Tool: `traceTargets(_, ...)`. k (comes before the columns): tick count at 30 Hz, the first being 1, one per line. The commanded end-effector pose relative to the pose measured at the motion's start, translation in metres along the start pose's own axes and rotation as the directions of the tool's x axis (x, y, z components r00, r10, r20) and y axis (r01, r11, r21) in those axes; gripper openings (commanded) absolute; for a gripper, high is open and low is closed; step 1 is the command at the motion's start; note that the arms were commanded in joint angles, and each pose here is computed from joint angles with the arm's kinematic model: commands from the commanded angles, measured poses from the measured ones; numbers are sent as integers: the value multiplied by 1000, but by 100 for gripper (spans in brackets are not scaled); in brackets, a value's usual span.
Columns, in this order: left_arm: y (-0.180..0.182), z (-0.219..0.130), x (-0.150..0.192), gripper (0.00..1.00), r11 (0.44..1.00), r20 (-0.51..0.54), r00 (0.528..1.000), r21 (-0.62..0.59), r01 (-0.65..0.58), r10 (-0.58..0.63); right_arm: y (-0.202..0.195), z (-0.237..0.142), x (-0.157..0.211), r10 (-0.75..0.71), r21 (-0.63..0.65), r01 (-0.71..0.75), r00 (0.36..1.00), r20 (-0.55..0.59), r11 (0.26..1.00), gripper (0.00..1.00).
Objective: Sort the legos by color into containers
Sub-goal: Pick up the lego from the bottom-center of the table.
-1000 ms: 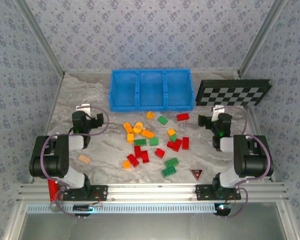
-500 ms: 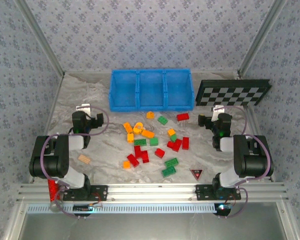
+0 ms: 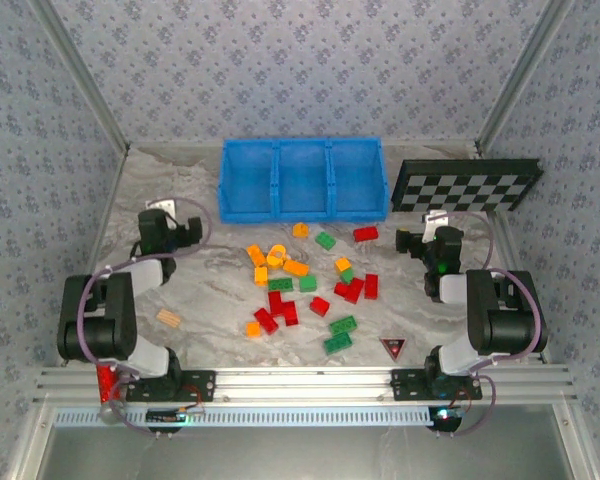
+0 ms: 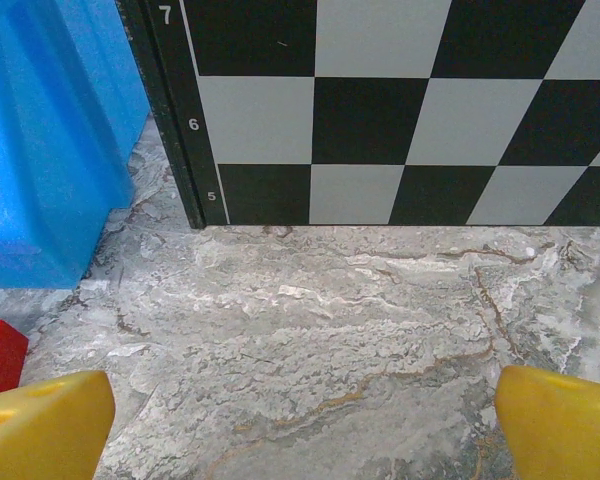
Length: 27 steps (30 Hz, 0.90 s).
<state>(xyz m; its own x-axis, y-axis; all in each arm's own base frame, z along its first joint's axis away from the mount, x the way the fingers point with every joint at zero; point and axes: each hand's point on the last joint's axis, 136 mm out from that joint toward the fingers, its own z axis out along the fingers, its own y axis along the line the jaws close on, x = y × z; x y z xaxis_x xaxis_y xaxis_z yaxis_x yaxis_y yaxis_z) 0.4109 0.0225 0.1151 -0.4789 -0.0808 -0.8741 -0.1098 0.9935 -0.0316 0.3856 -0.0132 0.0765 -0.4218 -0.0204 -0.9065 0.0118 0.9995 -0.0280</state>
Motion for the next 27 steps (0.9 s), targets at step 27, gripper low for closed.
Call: traceTargets(27, -92, -168, -109, 99, 952, -27, 973, 214, -217, 228, 102, -106, -29, 195, -173, -293, 881, -430, 940, 97)
